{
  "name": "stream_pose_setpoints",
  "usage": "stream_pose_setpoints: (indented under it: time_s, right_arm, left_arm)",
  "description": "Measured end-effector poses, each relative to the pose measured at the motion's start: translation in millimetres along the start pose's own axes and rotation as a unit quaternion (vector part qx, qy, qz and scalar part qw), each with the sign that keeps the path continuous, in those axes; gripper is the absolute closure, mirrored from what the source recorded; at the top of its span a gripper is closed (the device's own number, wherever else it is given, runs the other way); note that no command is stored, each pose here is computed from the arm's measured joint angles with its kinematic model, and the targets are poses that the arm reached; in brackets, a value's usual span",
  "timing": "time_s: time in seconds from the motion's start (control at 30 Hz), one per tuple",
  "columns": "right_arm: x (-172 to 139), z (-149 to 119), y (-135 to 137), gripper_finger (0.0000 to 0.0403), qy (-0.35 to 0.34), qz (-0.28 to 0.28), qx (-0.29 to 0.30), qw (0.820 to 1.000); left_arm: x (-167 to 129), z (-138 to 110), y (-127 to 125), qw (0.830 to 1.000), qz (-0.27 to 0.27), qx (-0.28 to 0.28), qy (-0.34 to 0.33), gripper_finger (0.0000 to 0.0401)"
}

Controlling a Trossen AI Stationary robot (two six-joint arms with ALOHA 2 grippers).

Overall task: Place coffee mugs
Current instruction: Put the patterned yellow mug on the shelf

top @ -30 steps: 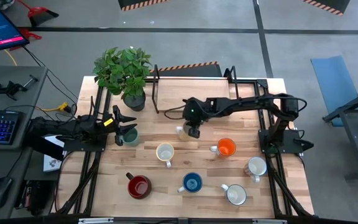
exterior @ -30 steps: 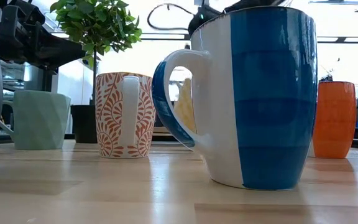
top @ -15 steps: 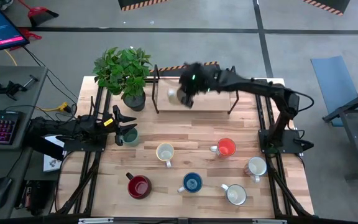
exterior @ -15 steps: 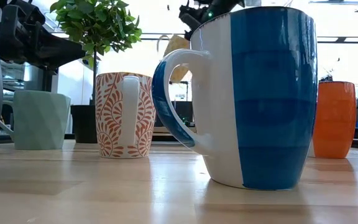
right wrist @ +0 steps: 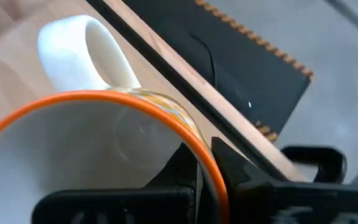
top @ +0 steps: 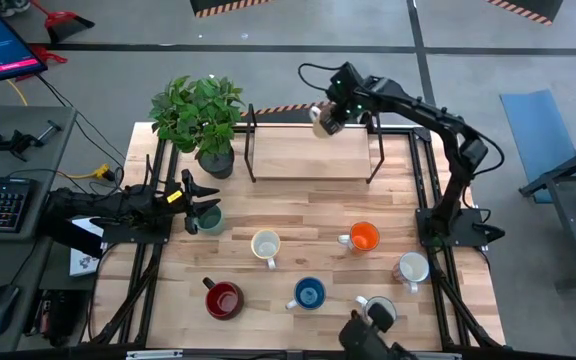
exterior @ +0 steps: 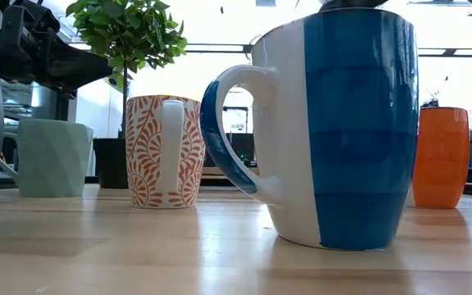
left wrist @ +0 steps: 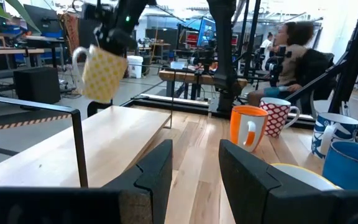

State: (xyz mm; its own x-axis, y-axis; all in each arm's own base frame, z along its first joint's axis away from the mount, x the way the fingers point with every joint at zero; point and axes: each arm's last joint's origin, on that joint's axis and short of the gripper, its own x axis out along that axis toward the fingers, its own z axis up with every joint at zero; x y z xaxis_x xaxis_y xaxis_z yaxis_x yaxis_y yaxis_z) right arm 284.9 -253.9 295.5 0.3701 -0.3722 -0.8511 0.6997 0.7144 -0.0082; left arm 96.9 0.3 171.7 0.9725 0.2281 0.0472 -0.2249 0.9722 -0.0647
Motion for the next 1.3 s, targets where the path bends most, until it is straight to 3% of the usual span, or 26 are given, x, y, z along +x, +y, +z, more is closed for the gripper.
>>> stream_pose_setpoints:
  time_s: [0.3, 1.3]
  right_arm:
    - [30, -24, -10, 0.0403, 0.027, -0.008, 0.002, 1.0]
    - [32, -35, -22, 0.0391, 0.083, -0.048, -0.029, 0.995]
  left_arm:
    - [0, 0, 0, 1.0, 0.0, 0.0, 0.0, 0.0281]
    - [0, 0, 0, 1.0, 0.0, -0.014, 0.0, 0.0281]
